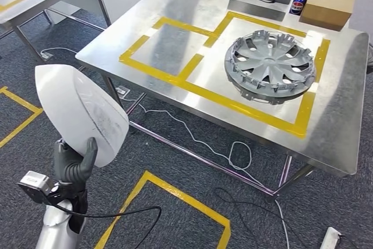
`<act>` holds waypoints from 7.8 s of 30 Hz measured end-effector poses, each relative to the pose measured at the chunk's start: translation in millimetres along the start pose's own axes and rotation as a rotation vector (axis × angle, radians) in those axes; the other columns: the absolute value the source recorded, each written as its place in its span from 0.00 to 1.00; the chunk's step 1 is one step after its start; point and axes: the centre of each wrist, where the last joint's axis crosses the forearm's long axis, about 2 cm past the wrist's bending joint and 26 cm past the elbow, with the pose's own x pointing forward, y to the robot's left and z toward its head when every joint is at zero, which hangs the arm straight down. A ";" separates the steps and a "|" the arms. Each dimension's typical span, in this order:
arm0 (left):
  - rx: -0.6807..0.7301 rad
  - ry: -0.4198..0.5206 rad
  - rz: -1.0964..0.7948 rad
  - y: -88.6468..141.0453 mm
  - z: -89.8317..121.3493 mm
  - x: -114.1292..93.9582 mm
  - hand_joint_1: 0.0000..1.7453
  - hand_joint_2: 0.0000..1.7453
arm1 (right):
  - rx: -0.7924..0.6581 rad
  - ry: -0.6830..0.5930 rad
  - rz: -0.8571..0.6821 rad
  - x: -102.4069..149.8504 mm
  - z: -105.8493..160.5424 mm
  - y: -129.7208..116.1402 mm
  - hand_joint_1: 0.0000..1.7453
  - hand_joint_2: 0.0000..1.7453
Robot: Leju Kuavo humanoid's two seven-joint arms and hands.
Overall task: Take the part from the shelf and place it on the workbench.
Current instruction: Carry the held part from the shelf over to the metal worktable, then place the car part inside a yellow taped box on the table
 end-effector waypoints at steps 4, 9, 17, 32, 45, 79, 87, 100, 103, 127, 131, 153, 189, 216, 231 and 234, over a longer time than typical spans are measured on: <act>-0.001 -0.001 -0.002 1.1 -0.3 0.1 1.00 1.00 | 0.002 0.003 0.002 -0.1 0.0 0.1 0.00 0.00; -0.006 -0.001 -0.006 3.0 -0.6 0.2 1.00 1.00 | 0.009 0.005 0.002 0.0 0.1 1.0 0.00 0.00; -0.012 -0.001 -0.011 3.3 -0.8 0.2 1.00 1.00 | 0.012 0.008 0.001 -1.2 0.3 1.2 0.00 0.00; -0.017 -0.004 -0.016 2.7 -2.6 0.3 1.00 1.00 | 0.012 0.005 0.003 -0.9 0.4 2.4 0.00 0.00; -0.020 -0.003 -0.005 2.3 -1.7 0.2 1.00 1.00 | 0.011 0.010 0.004 -1.2 0.5 2.8 0.00 0.00; -0.062 -0.080 -0.797 45.9 -93.0 17.8 1.00 1.00 | -0.002 -0.028 0.145 3.9 -0.1 2.1 0.00 0.00; -0.127 -0.017 -1.043 68.7 -106.4 13.7 1.00 1.00 | -0.004 -0.078 0.151 4.9 -0.3 1.3 0.00 0.00; -0.372 0.332 -1.746 169.8 -180.2 21.0 1.00 1.00 | 0.043 0.022 0.134 10.7 -2.3 -7.0 0.00 0.00; -0.400 0.372 -1.801 175.9 -191.6 20.6 1.00 1.00 | 0.019 0.027 0.131 9.7 -2.6 -10.8 0.00 0.00; -0.757 0.222 -1.647 -26.8 -207.8 -28.9 1.00 1.00 | 0.058 -0.014 0.267 21.5 -3.8 -11.0 0.00 0.00; -0.809 0.209 -1.630 -42.9 -206.5 -29.5 1.00 1.00 | 0.068 -0.035 0.269 24.6 -4.1 -11.0 0.00 0.00; -0.892 0.178 -1.482 -117.4 -218.3 -22.5 1.00 1.00 | 0.069 0.005 0.148 10.8 -3.0 -12.5 0.00 0.00; -0.919 0.225 -1.484 -119.1 -218.3 -26.0 1.00 1.00 | 0.058 0.021 0.150 11.1 -2.8 -10.7 0.00 0.00; -0.918 0.221 -1.495 -118.7 -220.9 -24.9 1.00 1.00 | 0.053 0.017 0.149 13.3 -3.2 -12.0 0.00 0.00; -0.557 0.500 -1.636 -31.3 -221.5 -36.4 1.00 1.00 | 0.018 0.024 0.101 10.0 -3.2 -15.2 0.00 0.00; -0.526 0.540 -1.643 -14.2 -221.0 -37.1 1.00 1.00 | 0.018 0.021 0.096 9.2 -3.1 -15.2 0.00 0.00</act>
